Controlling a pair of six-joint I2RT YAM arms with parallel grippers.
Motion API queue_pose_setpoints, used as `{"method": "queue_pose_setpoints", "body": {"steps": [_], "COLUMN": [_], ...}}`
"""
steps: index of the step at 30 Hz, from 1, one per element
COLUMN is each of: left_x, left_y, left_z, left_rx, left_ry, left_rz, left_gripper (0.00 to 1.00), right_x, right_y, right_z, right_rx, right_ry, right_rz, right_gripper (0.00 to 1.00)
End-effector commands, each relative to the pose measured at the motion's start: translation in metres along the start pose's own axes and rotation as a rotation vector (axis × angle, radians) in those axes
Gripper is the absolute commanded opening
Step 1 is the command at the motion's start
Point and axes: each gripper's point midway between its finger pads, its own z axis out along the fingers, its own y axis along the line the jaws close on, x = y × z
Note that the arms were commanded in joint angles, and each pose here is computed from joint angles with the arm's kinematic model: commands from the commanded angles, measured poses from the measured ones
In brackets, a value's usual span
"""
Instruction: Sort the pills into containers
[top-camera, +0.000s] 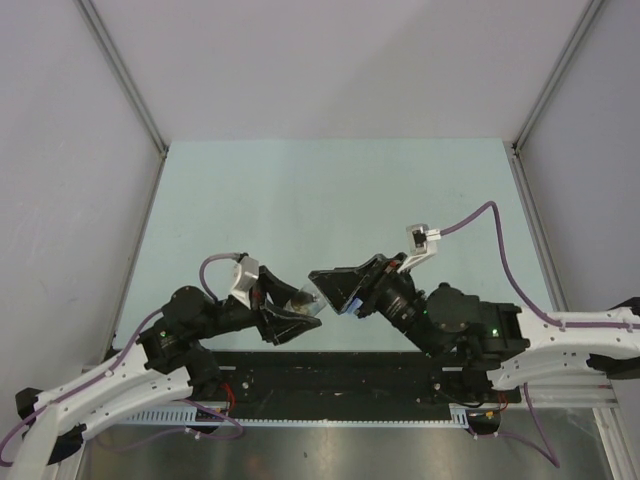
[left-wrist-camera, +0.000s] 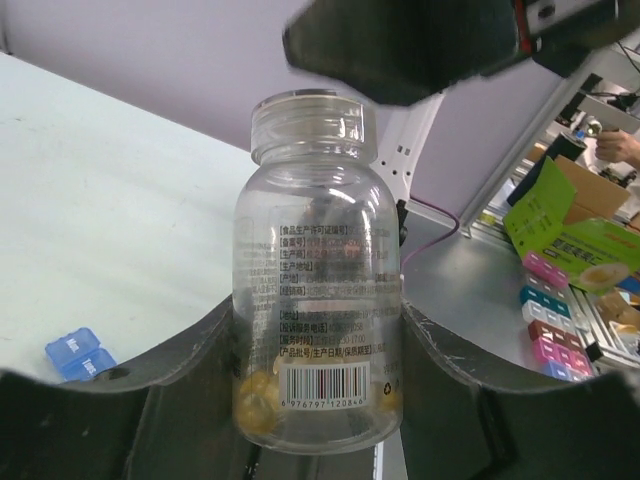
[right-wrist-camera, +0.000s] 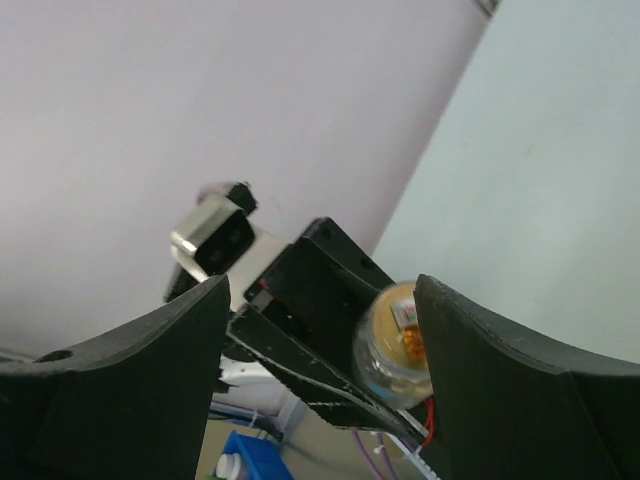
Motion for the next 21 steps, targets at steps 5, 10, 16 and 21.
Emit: {"method": "queue_pose_setpoints", "body": {"steps": [5, 10, 16, 21], "left_x": [-0.034, -0.036, -0.034, -0.035], "left_y": [0.000, -0.002, -0.001, -0.002], "left_z": [-0.002, -0.002, -0.002, -0.002], "left_rx": [-0.043, -0.037, -0.038, -0.036], "left_ry": [-0.088, -0.090, -0.086, -0.088], "left_rz": [0.051, 0.052, 0.049, 0.050], "left_gripper": [0.00, 0.00, 0.00, 0.00], "right_x": [-0.008, -0.004, 0.000, 0.006], "right_y": [-0.029, -0.037, -0.037, -0.037], "right_z": [0.009, 0.011, 0.015, 0.019], "right_rx": [0.251, 0.289, 0.281, 0.274], "right_ry": [-0.201, -0.226, -0.214, -0.191], "right_rz": [0.032, 0.038, 0.054, 0.073], "right_gripper": [0.78, 0.77, 0.69, 0.68]}}
